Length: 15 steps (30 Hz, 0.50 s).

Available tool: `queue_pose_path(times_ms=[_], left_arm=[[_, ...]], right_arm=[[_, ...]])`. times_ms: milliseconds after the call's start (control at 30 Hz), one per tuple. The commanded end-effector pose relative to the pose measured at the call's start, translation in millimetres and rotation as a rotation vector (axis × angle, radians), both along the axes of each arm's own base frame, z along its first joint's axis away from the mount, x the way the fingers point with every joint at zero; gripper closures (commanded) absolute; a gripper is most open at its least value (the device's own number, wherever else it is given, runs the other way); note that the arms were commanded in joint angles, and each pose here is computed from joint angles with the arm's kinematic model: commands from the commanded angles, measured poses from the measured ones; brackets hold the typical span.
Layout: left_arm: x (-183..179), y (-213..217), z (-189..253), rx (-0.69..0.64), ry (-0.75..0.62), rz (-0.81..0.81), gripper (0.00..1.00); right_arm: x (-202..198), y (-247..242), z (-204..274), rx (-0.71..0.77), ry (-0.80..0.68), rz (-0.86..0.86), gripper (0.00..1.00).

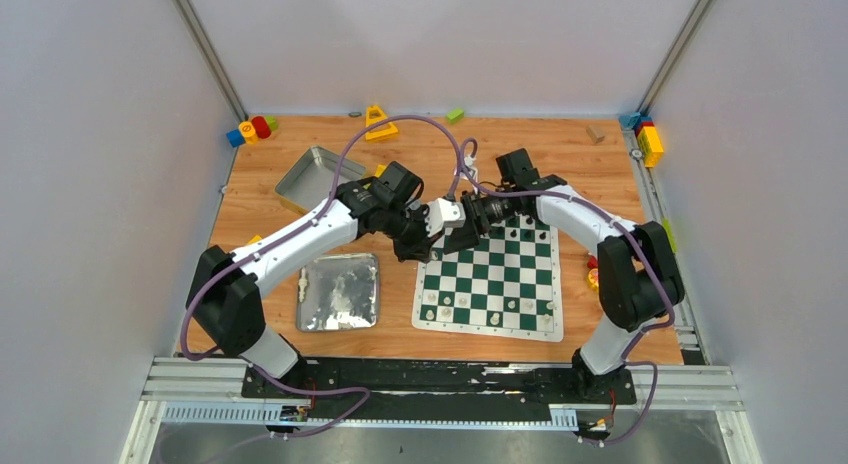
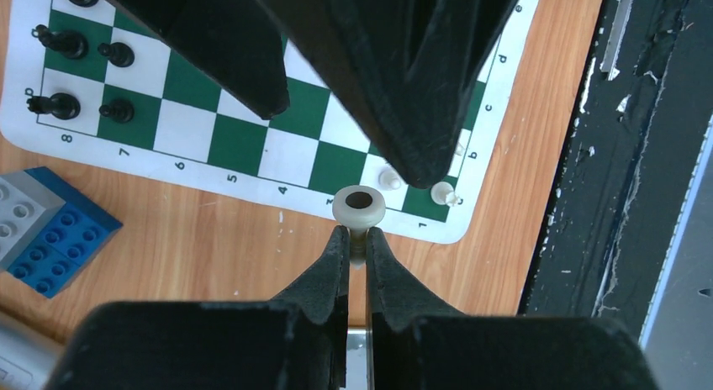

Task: Set up the chess pieces on the board
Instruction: Place the chess piece on the chessboard.

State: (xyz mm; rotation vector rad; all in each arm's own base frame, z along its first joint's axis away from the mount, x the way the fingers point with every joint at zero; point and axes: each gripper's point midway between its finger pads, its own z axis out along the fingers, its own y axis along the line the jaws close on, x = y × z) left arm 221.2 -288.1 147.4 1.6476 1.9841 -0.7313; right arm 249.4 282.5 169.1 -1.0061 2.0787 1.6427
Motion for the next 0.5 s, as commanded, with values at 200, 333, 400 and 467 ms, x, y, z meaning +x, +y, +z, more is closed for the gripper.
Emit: queue_pose_path(times_ms=[200, 333, 400, 467], left_arm=[[-0.1, -13.5, 24.4, -0.08, 0.025, 0.021, 0.95], [0.3, -13.5, 25.0, -0.08, 0.025, 0.025, 0.95], [0.9, -13.3, 24.3, -0.078, 0.025, 0.029, 0.95], [1.4, -12.8, 23.6, -0.074, 0.024, 0.033, 0.95]], right_arm=[[3.8, 27.5, -2.0, 0.006, -0.023, 0.053, 0.37], [0.2, 33.8, -4.2, 0.002, -0.016, 0.071, 0.44], [-2.0, 36.2, -4.8, 0.003, -0.016, 0.081, 0.48], [-4.5, 38.0, -5.1, 0.004, -0.014, 0.09, 0.51]])
